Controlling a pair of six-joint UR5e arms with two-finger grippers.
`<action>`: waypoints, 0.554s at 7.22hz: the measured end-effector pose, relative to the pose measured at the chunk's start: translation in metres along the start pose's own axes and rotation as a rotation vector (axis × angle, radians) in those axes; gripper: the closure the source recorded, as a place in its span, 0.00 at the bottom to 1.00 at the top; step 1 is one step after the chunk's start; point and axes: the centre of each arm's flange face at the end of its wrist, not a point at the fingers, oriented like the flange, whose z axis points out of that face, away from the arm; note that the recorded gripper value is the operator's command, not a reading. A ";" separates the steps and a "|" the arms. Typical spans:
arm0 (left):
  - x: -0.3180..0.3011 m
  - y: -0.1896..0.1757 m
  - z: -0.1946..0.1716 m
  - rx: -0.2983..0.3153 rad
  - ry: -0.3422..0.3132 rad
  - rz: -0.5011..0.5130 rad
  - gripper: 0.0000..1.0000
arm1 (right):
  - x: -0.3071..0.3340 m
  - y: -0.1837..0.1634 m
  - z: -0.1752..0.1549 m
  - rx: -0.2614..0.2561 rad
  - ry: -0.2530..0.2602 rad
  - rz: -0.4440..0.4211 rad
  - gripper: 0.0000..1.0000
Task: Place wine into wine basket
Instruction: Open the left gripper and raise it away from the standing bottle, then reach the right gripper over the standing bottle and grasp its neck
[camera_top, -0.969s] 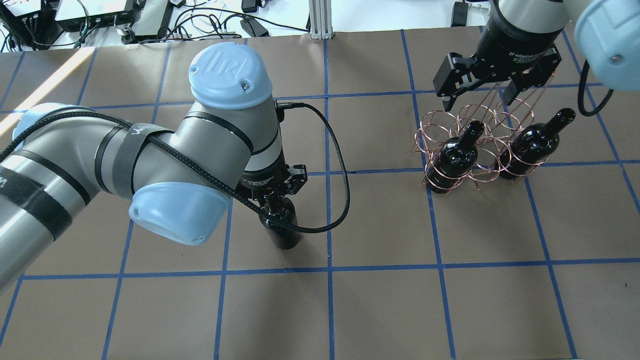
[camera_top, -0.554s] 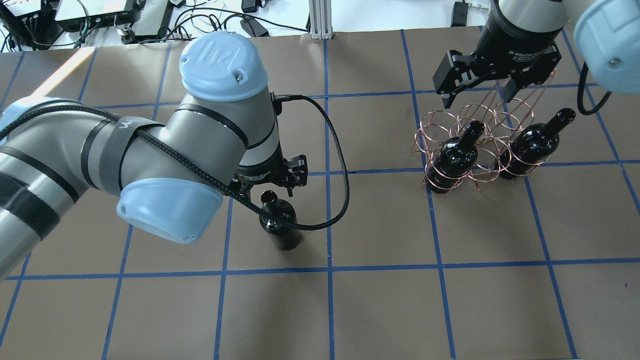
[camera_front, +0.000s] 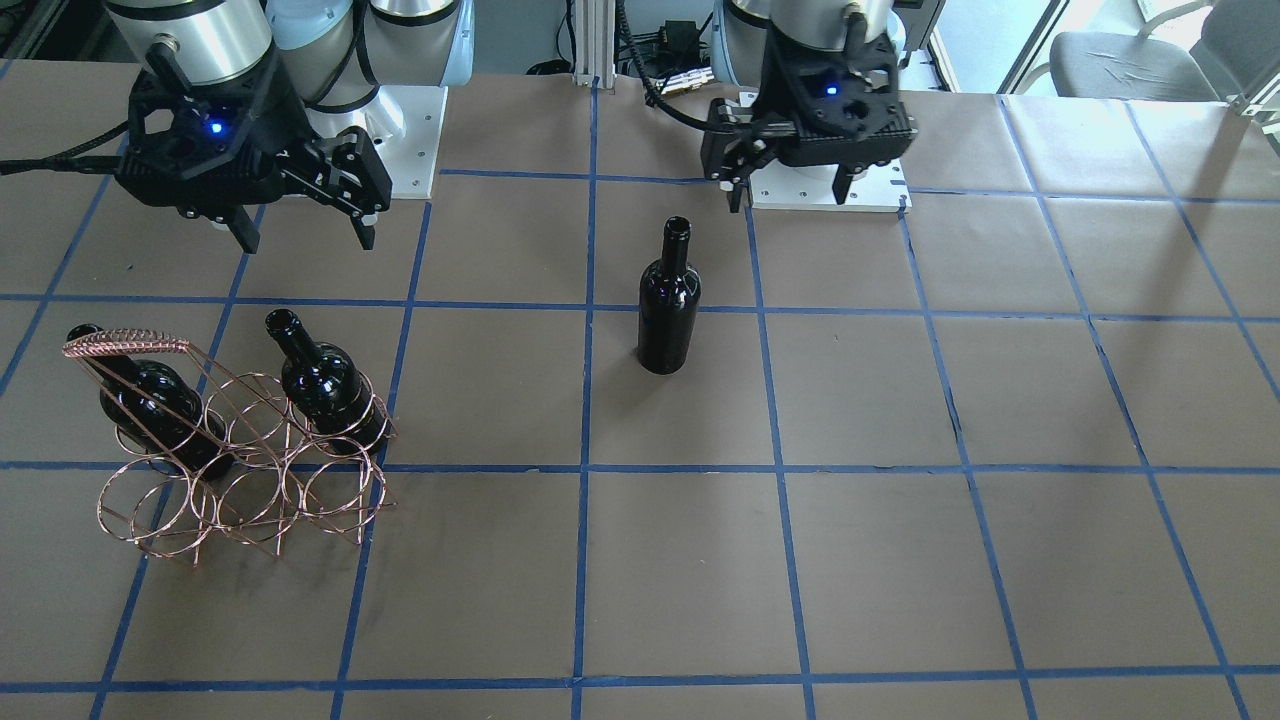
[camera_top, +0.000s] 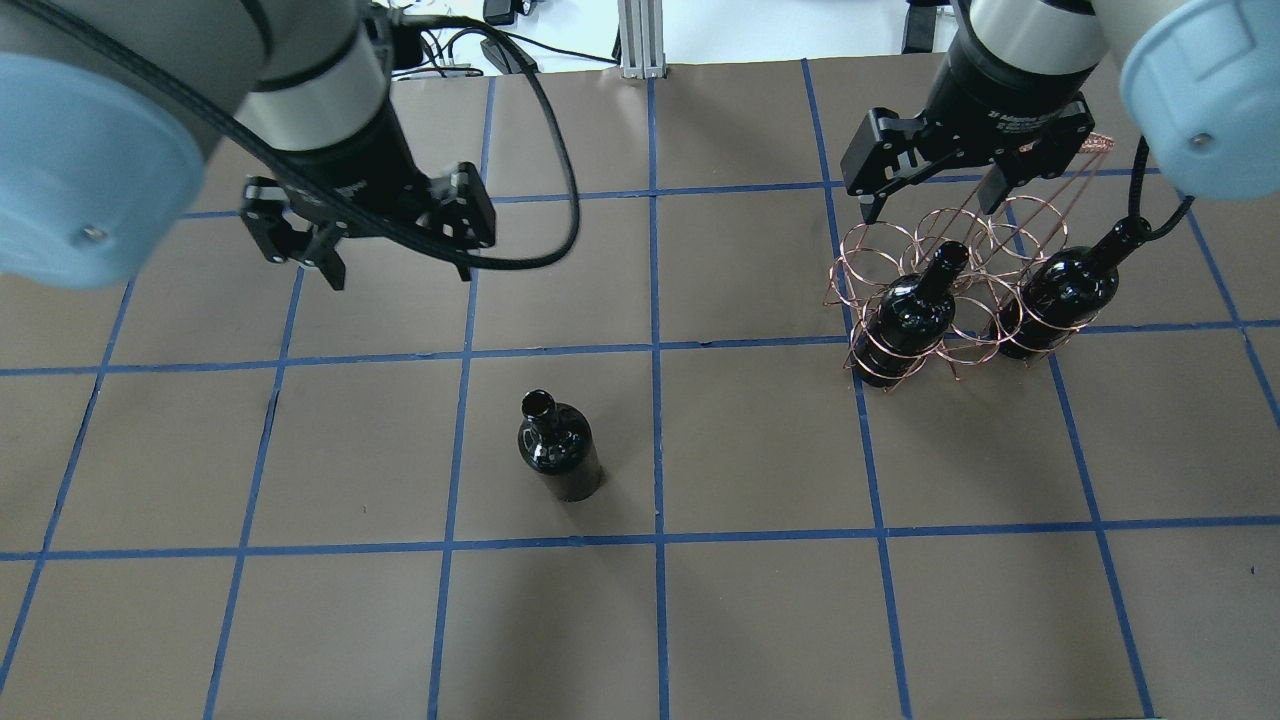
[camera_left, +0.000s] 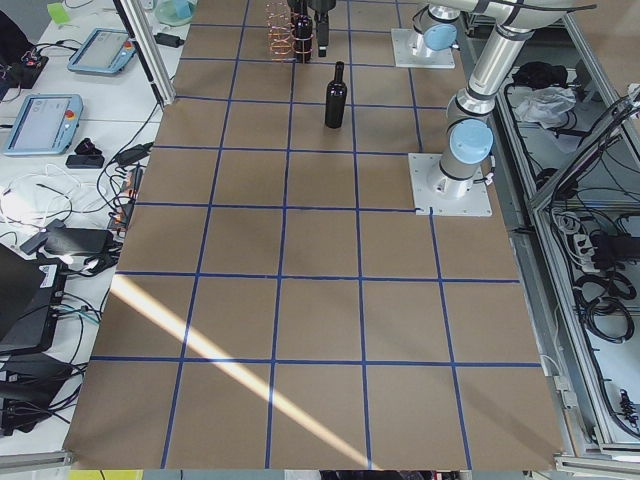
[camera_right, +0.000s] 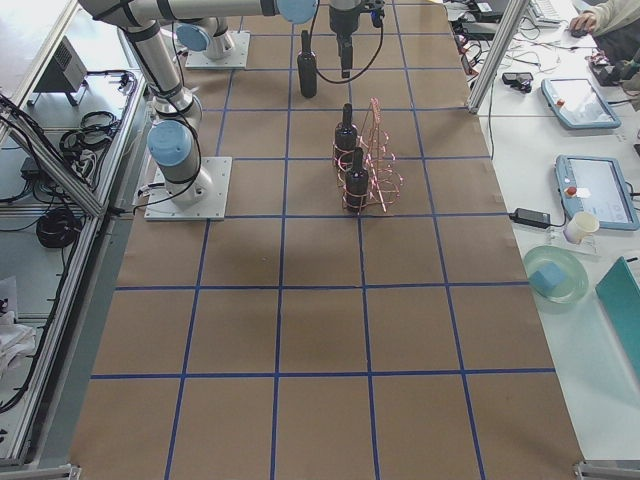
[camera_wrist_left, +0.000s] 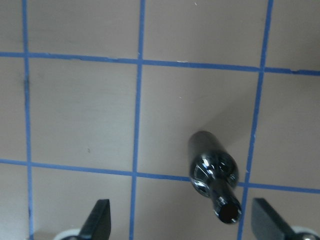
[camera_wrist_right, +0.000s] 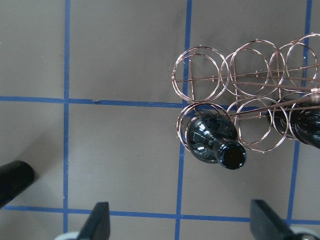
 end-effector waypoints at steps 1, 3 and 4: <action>-0.033 -0.011 -0.006 -0.008 0.004 0.028 0.00 | -0.037 0.008 0.006 -0.002 -0.009 0.038 0.01; -0.061 -0.015 -0.011 -0.033 0.066 0.085 0.00 | -0.135 0.031 0.028 0.016 -0.021 0.102 0.01; -0.064 -0.015 -0.012 -0.040 0.107 0.088 0.00 | -0.181 0.045 0.042 0.024 -0.027 0.114 0.01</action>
